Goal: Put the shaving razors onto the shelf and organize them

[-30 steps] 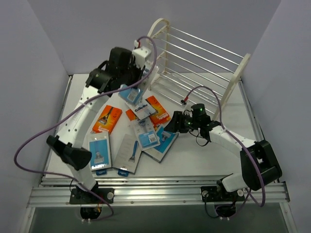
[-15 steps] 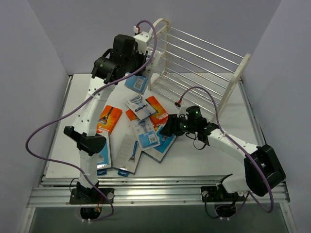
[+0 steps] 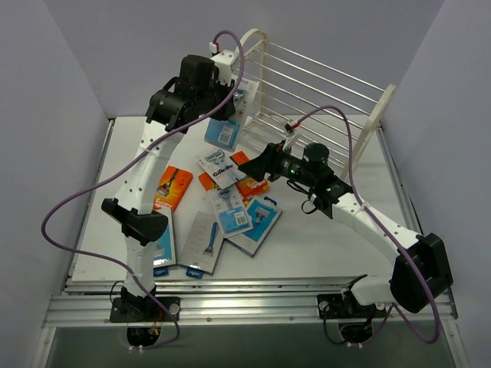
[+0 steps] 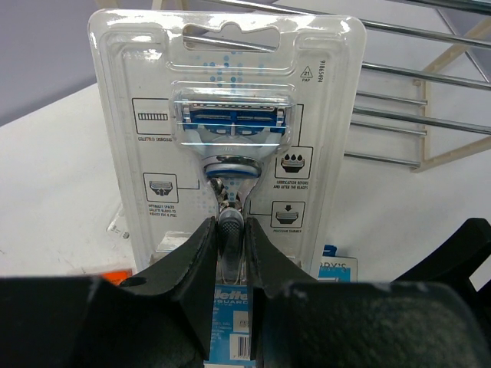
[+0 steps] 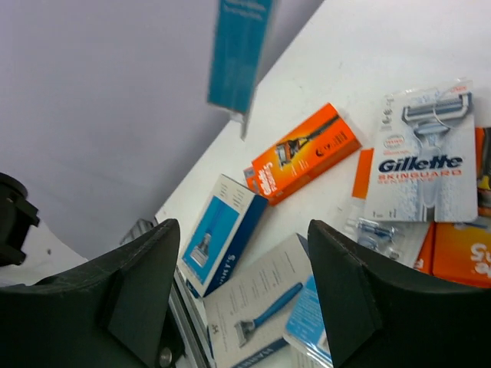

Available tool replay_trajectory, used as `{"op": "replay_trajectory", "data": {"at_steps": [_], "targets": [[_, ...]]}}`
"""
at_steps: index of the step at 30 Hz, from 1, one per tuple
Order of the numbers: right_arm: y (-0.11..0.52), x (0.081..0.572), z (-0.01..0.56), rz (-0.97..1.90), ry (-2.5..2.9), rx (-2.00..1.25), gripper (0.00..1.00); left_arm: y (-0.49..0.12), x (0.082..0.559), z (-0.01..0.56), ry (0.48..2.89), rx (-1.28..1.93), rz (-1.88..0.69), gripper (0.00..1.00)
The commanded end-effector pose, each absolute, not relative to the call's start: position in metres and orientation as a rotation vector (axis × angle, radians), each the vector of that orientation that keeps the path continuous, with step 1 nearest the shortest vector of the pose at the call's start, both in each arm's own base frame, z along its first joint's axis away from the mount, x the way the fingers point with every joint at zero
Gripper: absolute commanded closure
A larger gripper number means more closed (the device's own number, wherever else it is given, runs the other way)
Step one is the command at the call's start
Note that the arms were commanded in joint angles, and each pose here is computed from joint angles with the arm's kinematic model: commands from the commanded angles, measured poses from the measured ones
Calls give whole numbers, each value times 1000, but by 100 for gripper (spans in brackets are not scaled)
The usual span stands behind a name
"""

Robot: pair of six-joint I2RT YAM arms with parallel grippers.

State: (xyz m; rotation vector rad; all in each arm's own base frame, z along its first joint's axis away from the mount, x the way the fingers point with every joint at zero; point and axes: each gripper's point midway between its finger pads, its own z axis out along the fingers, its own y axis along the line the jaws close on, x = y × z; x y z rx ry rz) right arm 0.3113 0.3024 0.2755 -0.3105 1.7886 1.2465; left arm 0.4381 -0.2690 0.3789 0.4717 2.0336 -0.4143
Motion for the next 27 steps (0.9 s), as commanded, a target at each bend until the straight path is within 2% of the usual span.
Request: {"op": "replay_trajectory", "data": {"at_steps": [1, 15, 20, 27], "targets": [[318, 310, 324, 1340, 1624, -346, 36, -268, 436, 392, 2008, 427, -452, 98], [334, 334, 335, 1319, 1631, -295, 35, -277, 423, 390, 2022, 413, -548, 98], [341, 335, 332, 1335, 1643, -286, 38, -278, 422, 391, 2018, 405, -563, 98], [336, 336, 325, 1286, 1660, -261, 40, -262, 428, 401, 1992, 355, -476, 98]]}}
